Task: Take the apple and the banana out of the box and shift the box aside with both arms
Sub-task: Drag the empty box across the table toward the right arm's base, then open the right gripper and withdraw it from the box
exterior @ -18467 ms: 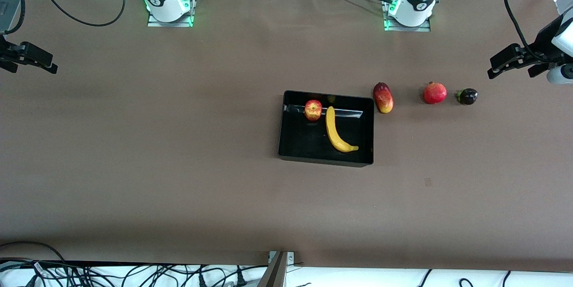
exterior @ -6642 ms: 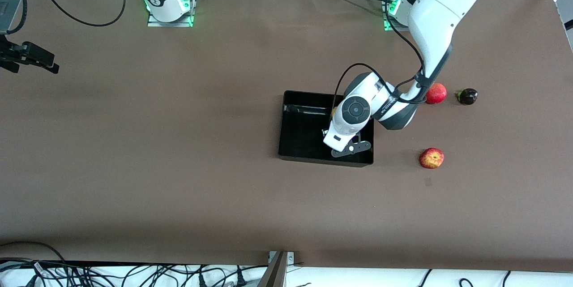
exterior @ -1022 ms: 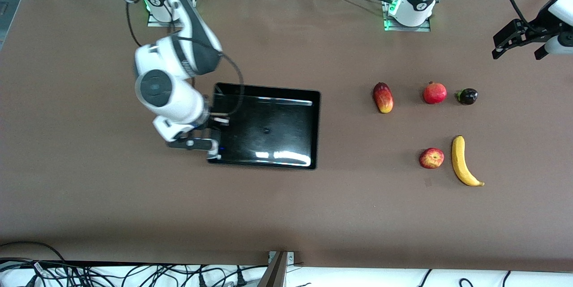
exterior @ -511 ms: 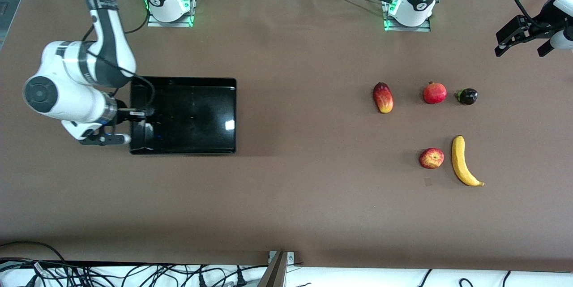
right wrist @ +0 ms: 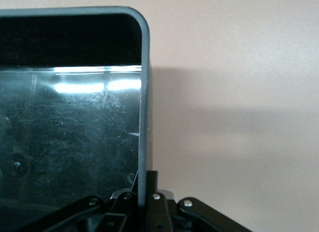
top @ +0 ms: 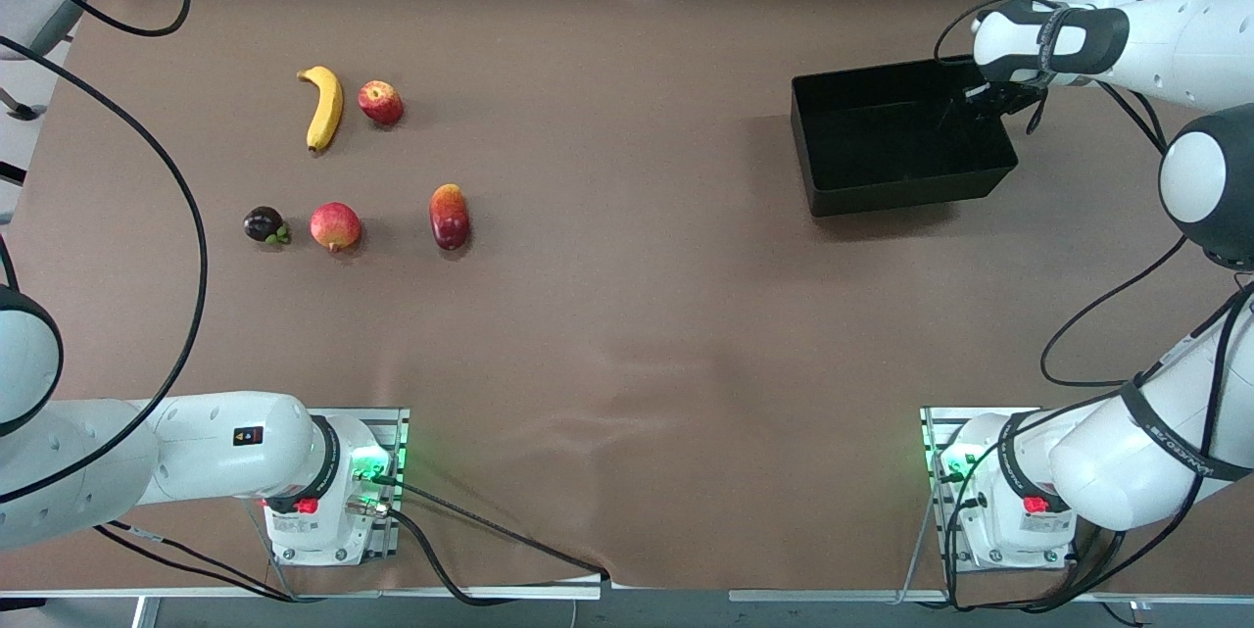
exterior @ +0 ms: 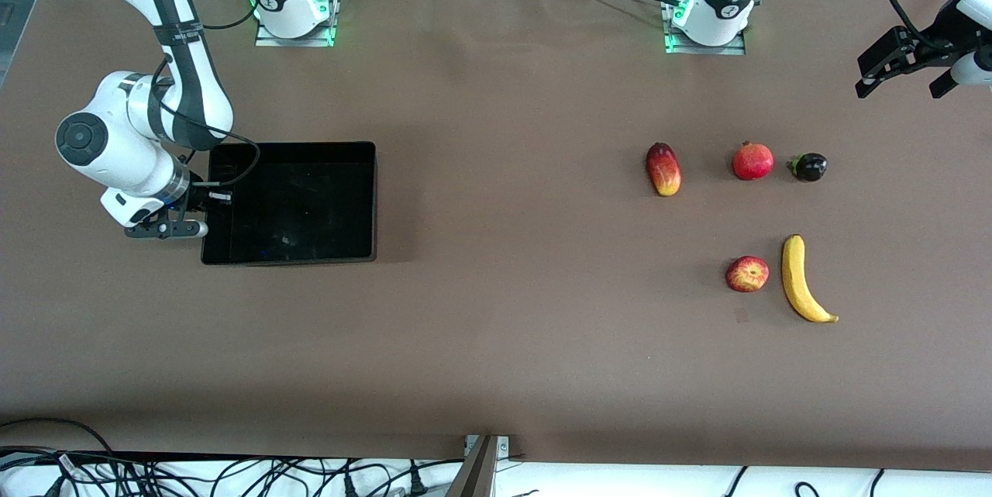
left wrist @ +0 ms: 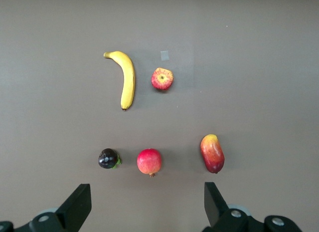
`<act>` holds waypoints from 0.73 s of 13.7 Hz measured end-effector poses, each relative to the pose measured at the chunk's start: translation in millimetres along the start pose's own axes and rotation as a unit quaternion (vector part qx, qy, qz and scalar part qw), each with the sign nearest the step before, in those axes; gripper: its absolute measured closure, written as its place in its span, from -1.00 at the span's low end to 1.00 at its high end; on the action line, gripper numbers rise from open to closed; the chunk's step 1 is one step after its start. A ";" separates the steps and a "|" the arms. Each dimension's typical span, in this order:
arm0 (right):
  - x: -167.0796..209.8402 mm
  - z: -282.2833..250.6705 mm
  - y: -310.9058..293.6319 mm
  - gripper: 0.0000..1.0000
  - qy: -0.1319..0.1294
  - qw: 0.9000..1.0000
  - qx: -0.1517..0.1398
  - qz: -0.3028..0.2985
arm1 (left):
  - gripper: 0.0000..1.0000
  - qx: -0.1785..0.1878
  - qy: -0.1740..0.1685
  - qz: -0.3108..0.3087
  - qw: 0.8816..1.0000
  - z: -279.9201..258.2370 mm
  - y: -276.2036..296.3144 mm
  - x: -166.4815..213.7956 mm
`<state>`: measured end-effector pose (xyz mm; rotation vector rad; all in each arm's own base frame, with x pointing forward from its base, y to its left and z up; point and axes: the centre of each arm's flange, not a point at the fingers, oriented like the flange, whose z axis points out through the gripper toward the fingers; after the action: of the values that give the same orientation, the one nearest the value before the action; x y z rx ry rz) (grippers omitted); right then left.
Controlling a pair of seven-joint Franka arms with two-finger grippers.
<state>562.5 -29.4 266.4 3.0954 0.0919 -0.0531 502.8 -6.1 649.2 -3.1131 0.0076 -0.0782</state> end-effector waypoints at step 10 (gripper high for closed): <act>15.0 -100.2 -3.4 -1.00 -0.046 0.998 0.045 -0.022 | -1.00 -0.022 -0.001 -0.004 1.000 0.1 8.0 -0.1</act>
<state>580.6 -20.5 365.7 3.1747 0.1577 -0.2083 502.7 -14.2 648.9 -3.1567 -0.0038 -0.0769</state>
